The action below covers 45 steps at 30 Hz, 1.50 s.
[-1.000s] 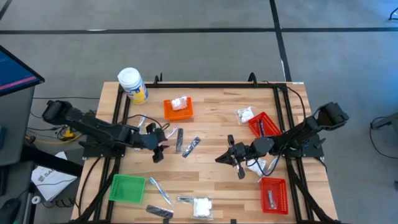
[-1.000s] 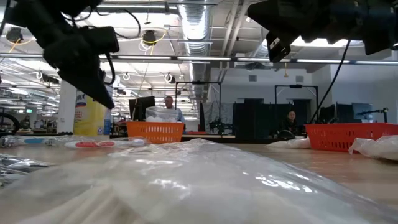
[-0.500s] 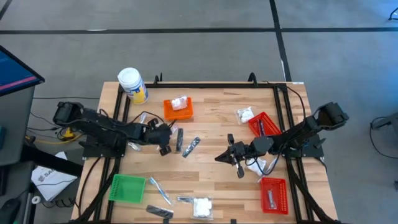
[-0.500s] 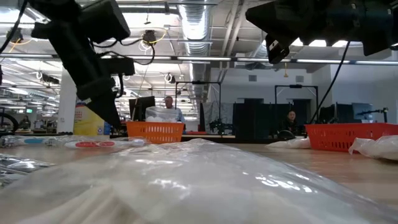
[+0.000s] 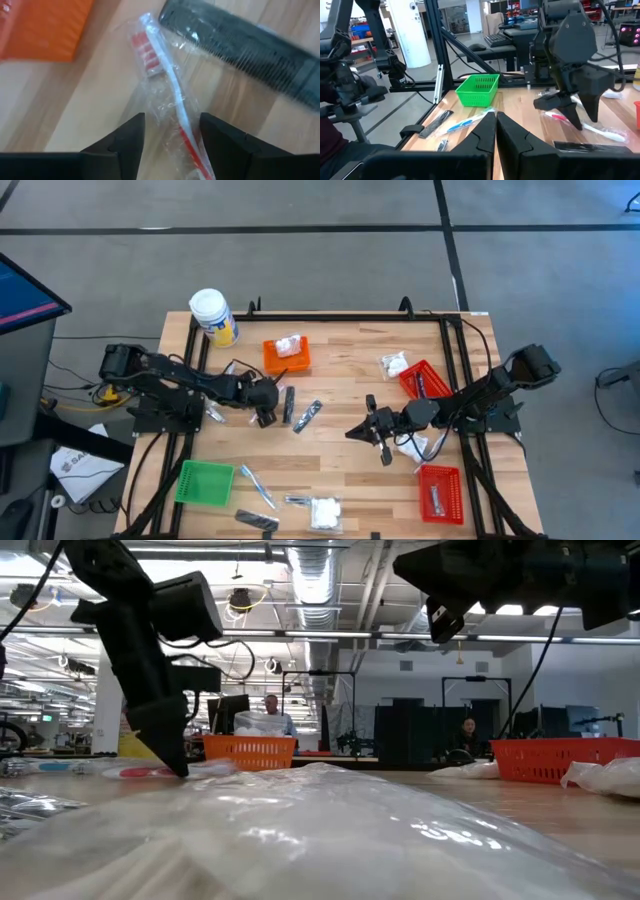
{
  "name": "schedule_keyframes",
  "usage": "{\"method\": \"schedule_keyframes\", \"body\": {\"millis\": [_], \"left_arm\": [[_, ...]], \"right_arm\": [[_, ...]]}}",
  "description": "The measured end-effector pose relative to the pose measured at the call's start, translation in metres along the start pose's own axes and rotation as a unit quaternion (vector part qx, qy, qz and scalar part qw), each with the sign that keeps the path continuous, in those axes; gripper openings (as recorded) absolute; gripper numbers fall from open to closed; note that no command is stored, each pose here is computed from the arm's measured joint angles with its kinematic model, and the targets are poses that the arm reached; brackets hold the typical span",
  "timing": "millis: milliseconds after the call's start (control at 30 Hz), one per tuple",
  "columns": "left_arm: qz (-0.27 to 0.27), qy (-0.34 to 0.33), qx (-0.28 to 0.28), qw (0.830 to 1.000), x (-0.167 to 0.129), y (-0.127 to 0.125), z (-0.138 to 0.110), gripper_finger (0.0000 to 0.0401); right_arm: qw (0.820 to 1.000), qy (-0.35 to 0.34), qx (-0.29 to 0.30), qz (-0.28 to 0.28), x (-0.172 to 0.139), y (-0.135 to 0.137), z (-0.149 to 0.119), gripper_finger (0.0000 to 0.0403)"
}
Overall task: Pick & Place Travel size toiletries
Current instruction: Put the red toothbrush into the green basket
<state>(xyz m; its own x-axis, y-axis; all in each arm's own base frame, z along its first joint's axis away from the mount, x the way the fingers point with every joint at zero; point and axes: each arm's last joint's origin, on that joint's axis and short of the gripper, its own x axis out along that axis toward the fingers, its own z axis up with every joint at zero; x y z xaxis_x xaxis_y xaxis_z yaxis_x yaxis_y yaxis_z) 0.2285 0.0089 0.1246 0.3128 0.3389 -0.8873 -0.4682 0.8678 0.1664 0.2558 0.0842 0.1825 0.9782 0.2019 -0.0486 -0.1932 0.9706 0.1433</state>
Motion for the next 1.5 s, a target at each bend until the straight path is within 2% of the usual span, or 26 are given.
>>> {"method": "schedule_keyframes", "body": {"millis": [100,200,433,533,700,800,900,1133,1333,1500], "left_arm": [[0.003,0.011,0.003,1.000,0.006,-0.002,-0.001,0.0185],[0.003,0.015,0.002,1.000,0.009,-0.003,-0.002,0.0159],[-0.009,0.008,-0.001,1.000,0.000,-0.001,-0.002,0.0025],[-0.021,-0.006,-0.001,1.000,-0.012,0.001,-0.003,0.0019],[-0.047,-0.097,-0.021,0.994,-0.046,0.000,0.004,0.0013],[-0.070,-0.166,-0.031,0.983,-0.071,-0.001,0.007,0.0012],[-0.111,-0.247,-0.039,0.962,-0.093,-0.005,0.008,0.0013],[-0.214,-0.418,-0.036,0.882,-0.125,-0.015,0.003,0.0012],[-0.243,-0.512,-0.035,0.823,-0.126,-0.024,0.002,0.0012],[-0.248,-0.551,-0.028,0.796,-0.117,-0.038,0.010,0.0013]], "right_arm": [[1.000,0.000,0.002,0.000,0.000,0.000,0.000,0.0008],[1.000,0.000,0.004,0.000,0.000,0.000,0.000,0.0008],[1.000,0.000,0.004,0.000,0.000,0.000,0.000,0.0008],[1.000,-0.001,0.007,0.003,0.000,0.002,0.000,0.0008],[1.000,-0.009,0.003,0.016,-0.001,0.008,0.001,0.0008],[0.999,-0.024,-0.005,0.026,-0.002,0.013,0.004,0.0008],[0.999,-0.034,-0.005,0.033,-0.002,0.016,0.005,0.0008],[0.999,-0.046,-0.007,0.029,-0.002,0.013,0.008,0.0008],[0.996,-0.082,-0.003,0.028,-0.003,0.012,0.015,0.0008],[0.996,-0.089,-0.002,0.023,0.001,0.010,0.017,0.0008]]}}
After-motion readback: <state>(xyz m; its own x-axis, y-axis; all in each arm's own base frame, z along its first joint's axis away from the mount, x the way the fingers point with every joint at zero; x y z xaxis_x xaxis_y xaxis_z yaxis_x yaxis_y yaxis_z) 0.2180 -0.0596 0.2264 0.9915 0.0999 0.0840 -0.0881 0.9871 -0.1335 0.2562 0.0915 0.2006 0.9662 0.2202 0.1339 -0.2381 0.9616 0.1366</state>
